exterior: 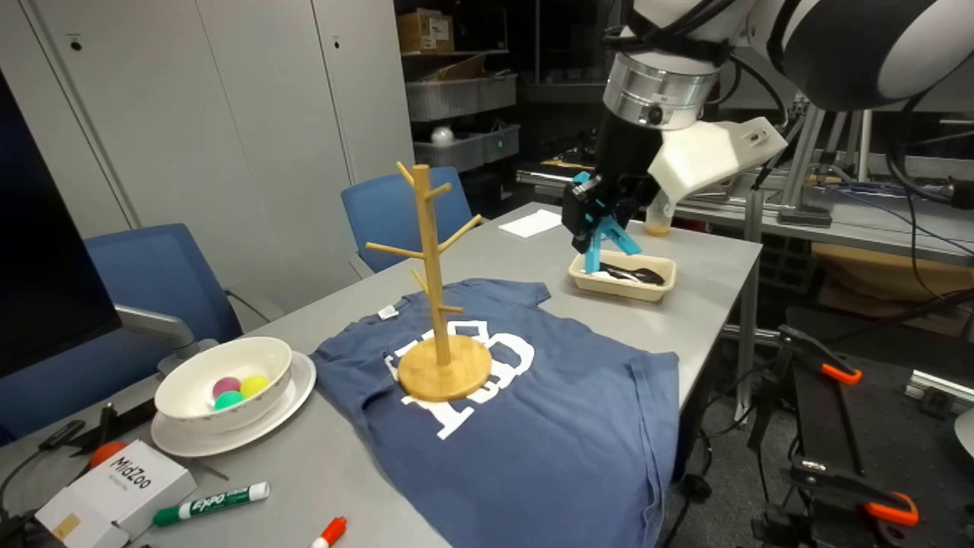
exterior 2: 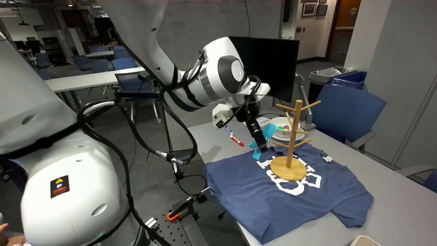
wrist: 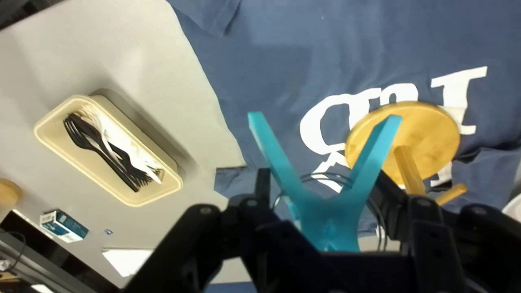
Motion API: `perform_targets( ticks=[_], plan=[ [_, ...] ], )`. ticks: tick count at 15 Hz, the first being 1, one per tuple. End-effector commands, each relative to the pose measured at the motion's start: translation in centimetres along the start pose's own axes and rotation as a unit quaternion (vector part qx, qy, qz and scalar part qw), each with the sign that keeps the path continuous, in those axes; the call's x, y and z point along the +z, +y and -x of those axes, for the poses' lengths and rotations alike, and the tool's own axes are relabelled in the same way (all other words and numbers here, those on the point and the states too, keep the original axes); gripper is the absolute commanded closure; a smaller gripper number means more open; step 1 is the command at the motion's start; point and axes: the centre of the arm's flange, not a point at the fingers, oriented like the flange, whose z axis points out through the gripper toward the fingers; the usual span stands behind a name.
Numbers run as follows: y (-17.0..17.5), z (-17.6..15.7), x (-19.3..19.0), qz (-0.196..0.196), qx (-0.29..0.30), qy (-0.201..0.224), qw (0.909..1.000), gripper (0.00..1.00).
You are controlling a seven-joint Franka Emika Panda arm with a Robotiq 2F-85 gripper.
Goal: Pick up the light blue cloth peg and put it on the table.
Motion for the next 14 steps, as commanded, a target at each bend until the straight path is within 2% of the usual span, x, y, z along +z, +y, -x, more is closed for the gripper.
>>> perform_targets(
  ticks=[1,5,7,8,11,12,14],
  plan=[
    [0.6,-1.0,3.3,0.015,0.005,-0.049,0.9987,0.64],
    [1.4,-1.7,7.2,0.028,0.023,-0.086,0.9956,0.64],
    [1.5,-1.8,7.8,0.018,0.029,-0.100,0.9944,0.64],
    [1.8,-0.5,7.1,0.032,0.029,-0.085,0.9955,0.39],
    [1.6,-0.8,7.9,0.029,0.030,-0.095,0.9946,0.39],
    [1.6,-0.8,7.9,0.029,0.030,-0.095,0.9946,0.64],
    [1.6,-1.7,9.4,0.034,0.040,-0.105,0.9931,0.64]
  ],
)
